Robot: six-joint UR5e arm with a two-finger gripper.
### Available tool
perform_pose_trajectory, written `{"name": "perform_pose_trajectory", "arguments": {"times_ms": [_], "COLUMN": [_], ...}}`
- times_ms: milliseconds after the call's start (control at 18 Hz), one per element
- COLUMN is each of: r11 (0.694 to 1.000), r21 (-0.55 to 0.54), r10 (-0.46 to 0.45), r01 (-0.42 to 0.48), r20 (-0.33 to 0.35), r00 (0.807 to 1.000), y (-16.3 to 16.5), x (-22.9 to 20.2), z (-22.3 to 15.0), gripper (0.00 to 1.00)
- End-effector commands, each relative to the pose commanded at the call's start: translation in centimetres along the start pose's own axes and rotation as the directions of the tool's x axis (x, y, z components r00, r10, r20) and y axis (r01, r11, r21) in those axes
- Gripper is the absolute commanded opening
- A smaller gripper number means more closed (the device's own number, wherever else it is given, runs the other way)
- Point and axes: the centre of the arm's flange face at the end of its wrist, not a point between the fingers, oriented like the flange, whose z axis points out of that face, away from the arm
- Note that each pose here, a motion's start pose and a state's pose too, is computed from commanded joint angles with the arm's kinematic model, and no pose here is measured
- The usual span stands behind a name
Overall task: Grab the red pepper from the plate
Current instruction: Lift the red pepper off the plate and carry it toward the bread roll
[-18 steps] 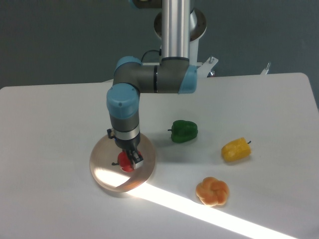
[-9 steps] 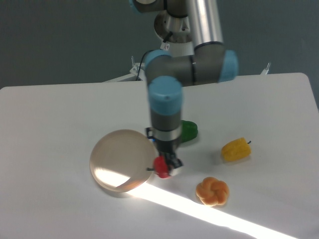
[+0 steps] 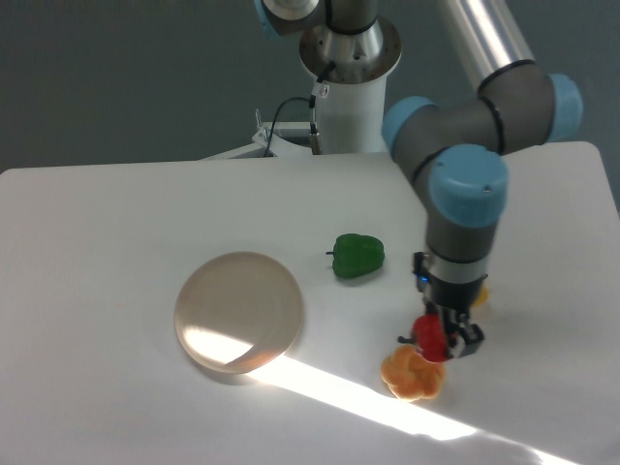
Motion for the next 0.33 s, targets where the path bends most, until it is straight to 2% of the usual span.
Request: {"name": "perform_pose_trajectory", "arguments": {"times_ms": [333], "r11": [1.0], "r21": [-0.001], "r10": [-0.004], "r01": [0.004], "r20": [0.002], "r00": [1.0], "y": [0.34], "x": [-0.09], "z": [-0.07], "gripper": [0.49]}}
